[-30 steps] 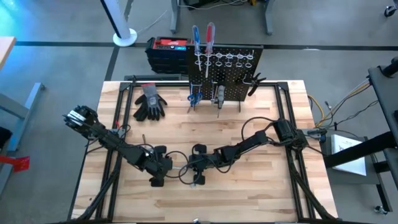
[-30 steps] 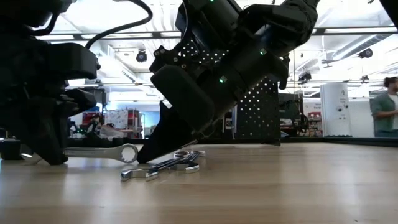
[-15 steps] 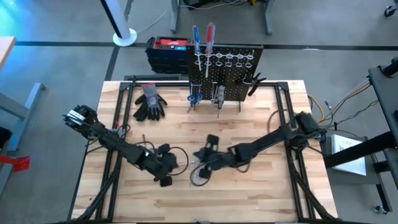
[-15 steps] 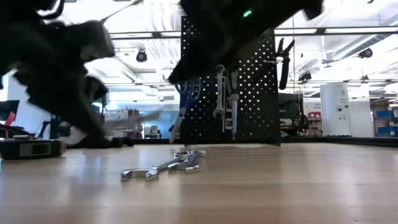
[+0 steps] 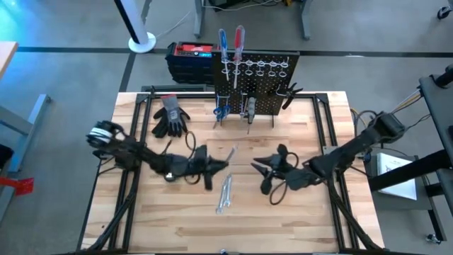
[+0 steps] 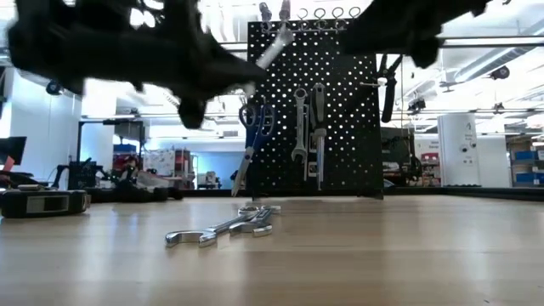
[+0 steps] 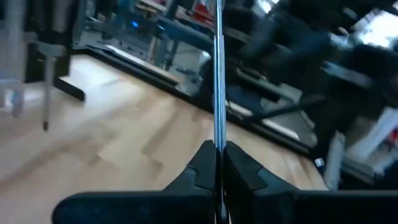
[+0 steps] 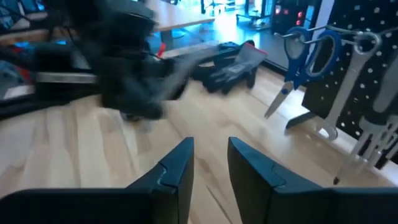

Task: Hang tools onto peg board
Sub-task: Hang the right silver wrench on the peg board

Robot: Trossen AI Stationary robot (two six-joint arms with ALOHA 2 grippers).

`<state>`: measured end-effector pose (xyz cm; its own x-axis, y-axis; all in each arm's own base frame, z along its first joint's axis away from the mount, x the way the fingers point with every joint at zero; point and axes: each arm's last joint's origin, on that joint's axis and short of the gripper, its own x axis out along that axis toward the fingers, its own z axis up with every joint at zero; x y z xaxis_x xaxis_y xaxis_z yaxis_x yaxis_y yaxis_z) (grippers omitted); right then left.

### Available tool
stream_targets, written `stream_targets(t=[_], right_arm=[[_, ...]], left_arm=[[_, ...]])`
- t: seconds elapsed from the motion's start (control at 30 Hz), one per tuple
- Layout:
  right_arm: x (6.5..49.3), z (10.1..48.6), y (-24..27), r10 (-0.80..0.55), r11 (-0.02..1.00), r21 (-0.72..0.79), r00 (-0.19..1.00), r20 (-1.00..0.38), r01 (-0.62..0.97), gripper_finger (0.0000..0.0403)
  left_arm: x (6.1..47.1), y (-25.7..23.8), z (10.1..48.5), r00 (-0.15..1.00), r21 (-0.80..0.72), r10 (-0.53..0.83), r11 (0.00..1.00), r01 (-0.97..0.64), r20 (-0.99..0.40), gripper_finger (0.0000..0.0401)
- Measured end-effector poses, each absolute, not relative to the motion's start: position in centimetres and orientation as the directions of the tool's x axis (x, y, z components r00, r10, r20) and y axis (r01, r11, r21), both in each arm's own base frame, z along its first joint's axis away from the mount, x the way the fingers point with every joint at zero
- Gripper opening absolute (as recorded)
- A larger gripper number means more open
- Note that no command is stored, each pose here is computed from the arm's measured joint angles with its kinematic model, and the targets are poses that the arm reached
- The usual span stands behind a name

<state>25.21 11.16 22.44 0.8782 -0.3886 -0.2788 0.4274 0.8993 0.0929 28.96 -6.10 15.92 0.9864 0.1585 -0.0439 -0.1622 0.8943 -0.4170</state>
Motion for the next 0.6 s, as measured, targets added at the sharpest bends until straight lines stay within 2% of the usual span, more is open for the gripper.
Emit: stream_targets(t=[0.43, 0.6], right_arm=[[24.2, 21.2, 11.6, -0.408, 0.898, 0.043, 0.864, -0.293, 0.439, 0.0083], [24.1, 20.7, 11.4, -0.42, 0.892, 0.036, 0.856, -0.3, 0.45, 0.0087]], left_arm=[[33.3, 0.3, 12.4, 0.962, -0.49, 0.222, 0.864, -0.117, 0.161, 0.0], [34.3, 1.8, 11.9, 0.954, -0.52, 0.25, 0.844, -0.131, 0.165, 0.0]])
